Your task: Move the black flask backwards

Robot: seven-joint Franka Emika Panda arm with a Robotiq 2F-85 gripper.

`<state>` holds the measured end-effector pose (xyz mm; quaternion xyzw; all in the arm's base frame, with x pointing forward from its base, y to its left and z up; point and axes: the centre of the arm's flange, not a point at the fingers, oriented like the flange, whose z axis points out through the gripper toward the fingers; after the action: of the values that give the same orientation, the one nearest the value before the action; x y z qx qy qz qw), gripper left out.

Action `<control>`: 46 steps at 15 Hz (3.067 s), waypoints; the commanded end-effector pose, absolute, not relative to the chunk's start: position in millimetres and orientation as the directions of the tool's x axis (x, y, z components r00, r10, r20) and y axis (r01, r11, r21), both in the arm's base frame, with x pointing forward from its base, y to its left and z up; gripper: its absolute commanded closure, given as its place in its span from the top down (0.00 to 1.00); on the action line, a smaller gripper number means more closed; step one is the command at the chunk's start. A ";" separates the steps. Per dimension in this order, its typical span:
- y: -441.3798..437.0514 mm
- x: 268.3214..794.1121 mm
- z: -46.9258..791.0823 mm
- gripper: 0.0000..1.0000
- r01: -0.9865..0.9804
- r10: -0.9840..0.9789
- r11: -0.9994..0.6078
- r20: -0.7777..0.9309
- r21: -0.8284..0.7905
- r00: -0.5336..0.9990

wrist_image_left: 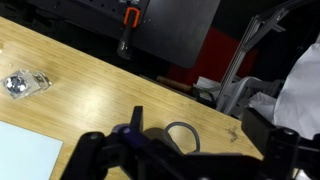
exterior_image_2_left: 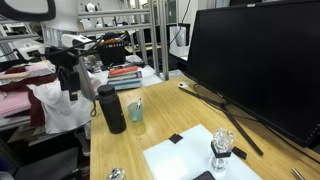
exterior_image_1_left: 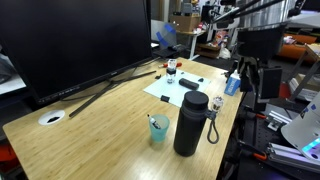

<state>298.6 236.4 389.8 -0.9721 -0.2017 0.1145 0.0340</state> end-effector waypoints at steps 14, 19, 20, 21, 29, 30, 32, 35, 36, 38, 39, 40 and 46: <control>267.6 318.6 338.4 1.00 0.366 0.370 -0.927 -0.043 -0.080 0.928; 271.3 320.5 337.9 1.00 0.333 0.336 -0.940 -0.021 -0.078 0.942; 273.1 321.6 336.2 1.00 0.321 0.323 -0.945 -0.018 -0.070 0.946; 274.0 323.2 335.6 1.00 0.302 0.303 -0.951 -0.011 -0.060 0.953; 266.0 333.2 330.9 1.00 0.150 0.150 -0.989 0.038 0.005 0.988; 266.4 334.4 330.6 1.00 0.138 0.138 -0.990 0.043 0.005 0.990; 267.7 335.4 328.8 1.00 0.115 0.115 -0.993 0.050 0.009 0.992; 269.0 334.8 322.8 1.00 0.086 0.087 -0.996 0.046 0.014 0.995; 269.4 334.7 320.8 1.00 0.080 0.081 -0.997 0.042 0.014 0.996; 270.1 334.8 317.6 1.00 0.072 0.072 -0.997 0.035 0.008 0.997; 270.3 335.0 316.1 1.00 0.070 0.070 -0.998 0.033 0.006 0.997; 270.6 335.4 315.0 1.00 0.071 0.071 -0.997 0.034 0.005 0.997; 271.4 335.2 313.9 0.57 0.082 0.082 -0.997 0.041 -0.002 0.996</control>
<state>332.8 269.6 317.4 -0.9991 -0.0403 -0.0108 0.0013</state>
